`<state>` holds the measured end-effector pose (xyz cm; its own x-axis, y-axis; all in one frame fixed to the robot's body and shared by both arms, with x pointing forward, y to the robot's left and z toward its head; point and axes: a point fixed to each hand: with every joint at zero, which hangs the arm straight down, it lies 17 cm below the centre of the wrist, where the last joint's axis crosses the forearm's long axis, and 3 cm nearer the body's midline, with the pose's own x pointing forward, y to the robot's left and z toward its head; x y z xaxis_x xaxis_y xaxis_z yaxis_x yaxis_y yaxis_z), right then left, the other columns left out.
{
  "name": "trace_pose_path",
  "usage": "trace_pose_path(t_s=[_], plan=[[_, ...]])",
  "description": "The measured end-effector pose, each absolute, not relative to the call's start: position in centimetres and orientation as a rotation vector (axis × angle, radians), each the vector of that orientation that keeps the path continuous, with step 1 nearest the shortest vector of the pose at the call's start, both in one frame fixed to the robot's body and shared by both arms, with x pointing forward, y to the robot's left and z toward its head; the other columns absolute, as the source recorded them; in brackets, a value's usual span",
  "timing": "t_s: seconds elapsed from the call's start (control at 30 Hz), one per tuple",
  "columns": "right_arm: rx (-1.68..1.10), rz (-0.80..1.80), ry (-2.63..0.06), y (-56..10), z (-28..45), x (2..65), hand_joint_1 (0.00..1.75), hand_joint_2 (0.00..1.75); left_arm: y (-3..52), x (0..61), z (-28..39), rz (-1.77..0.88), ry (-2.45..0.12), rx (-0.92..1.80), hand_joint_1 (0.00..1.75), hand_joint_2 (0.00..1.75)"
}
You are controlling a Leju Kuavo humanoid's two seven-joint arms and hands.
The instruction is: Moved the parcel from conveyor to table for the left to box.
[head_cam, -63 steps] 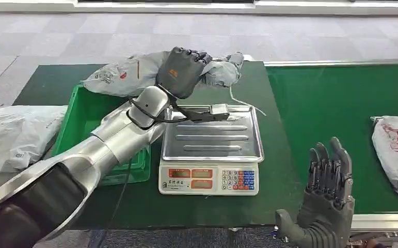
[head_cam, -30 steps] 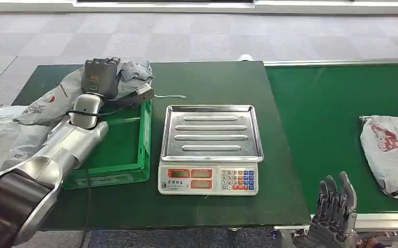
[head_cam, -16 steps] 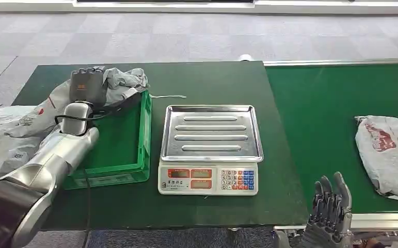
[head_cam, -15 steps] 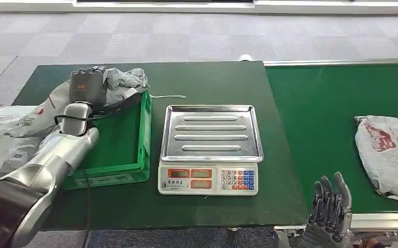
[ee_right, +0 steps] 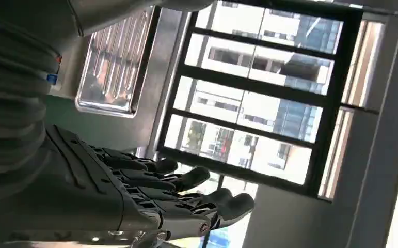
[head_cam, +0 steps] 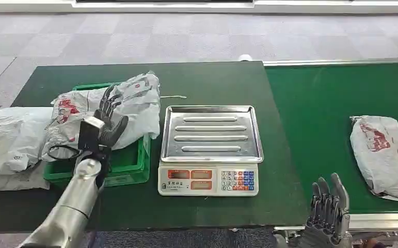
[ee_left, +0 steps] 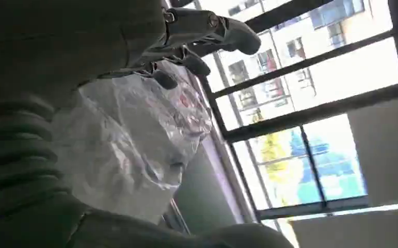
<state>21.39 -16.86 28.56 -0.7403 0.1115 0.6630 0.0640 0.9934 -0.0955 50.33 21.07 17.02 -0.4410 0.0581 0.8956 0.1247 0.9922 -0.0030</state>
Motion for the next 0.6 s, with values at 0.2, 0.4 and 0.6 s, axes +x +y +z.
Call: trace_pose_path(t_s=[0.2, 0.4, 0.6], plan=[[0.046, 0.078, -2.393, -17.2, 29.1, 22.4, 0.0, 1.75, 19.0, 42.4, 19.2, 0.07, -2.087, -0.235, 0.0, 0.0], [0.049, 0.093, -2.404, -18.0, 29.5, 23.3, 0.0, 1.75, 18.0, 39.2, 22.8, 0.04, -2.183, -0.299, 0.0, 0.0], [0.003, 0.069, -2.406, -19.3, 29.7, 24.1, 0.0, 1.75, 17.6, 38.3, 24.4, 0.015, -2.222, -0.294, 0.0, 0.0]])
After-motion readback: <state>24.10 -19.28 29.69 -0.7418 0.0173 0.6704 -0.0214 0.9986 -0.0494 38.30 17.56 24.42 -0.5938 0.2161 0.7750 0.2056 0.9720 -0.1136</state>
